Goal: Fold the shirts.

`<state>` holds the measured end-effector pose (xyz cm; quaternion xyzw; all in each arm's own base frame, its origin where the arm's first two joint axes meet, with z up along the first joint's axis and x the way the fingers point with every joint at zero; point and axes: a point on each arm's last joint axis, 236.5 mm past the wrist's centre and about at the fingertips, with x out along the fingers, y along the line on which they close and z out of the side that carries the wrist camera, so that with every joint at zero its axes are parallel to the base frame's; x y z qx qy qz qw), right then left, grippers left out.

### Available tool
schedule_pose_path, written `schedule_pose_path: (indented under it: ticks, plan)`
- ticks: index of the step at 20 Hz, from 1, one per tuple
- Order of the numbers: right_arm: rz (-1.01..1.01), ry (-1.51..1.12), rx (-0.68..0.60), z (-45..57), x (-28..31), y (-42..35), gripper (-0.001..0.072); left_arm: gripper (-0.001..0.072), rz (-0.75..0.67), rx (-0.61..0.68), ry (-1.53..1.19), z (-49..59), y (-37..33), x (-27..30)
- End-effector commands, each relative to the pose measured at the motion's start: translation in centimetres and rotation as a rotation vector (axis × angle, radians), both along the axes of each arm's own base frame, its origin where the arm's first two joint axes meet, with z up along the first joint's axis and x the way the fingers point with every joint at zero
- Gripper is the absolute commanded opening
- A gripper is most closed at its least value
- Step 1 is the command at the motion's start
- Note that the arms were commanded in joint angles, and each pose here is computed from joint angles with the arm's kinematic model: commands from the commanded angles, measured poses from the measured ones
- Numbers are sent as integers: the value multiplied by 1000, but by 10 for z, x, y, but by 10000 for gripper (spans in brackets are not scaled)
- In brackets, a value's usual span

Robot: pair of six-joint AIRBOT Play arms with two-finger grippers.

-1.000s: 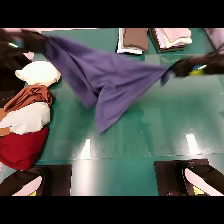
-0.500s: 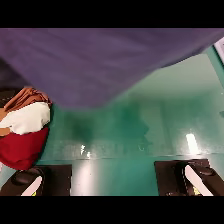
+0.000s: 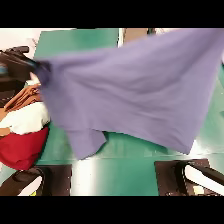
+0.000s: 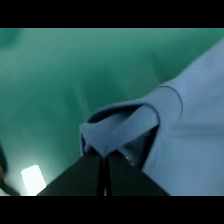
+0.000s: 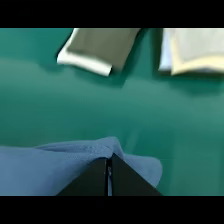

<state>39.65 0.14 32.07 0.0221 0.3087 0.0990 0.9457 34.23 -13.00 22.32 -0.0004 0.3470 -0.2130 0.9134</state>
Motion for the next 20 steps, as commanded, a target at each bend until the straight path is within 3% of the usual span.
schedule_pose_path:
  ticks: [1,4,6,7,8,11,15,20]
  plan:
    - [43,332,37,-140,39,13,14,24,45,23,208,-131,-3,34]
    - [55,417,51,-205,69,26,16,29,114,23,121,-163,0,92]
    - [53,414,60,-221,84,30,49,493,142,-1,77,-160,-2,117]
    - [50,402,72,-223,91,31,307,497,150,-7,74,-155,0,124]
    - [52,395,88,-220,96,32,411,497,157,-8,71,-147,5,127]
    - [67,412,141,-199,83,29,411,498,219,6,167,-135,51,115]
    - [78,474,156,-210,31,30,410,498,329,9,469,-184,114,49]
    - [103,557,194,-241,-31,56,410,498,355,-28,712,-264,108,-40]
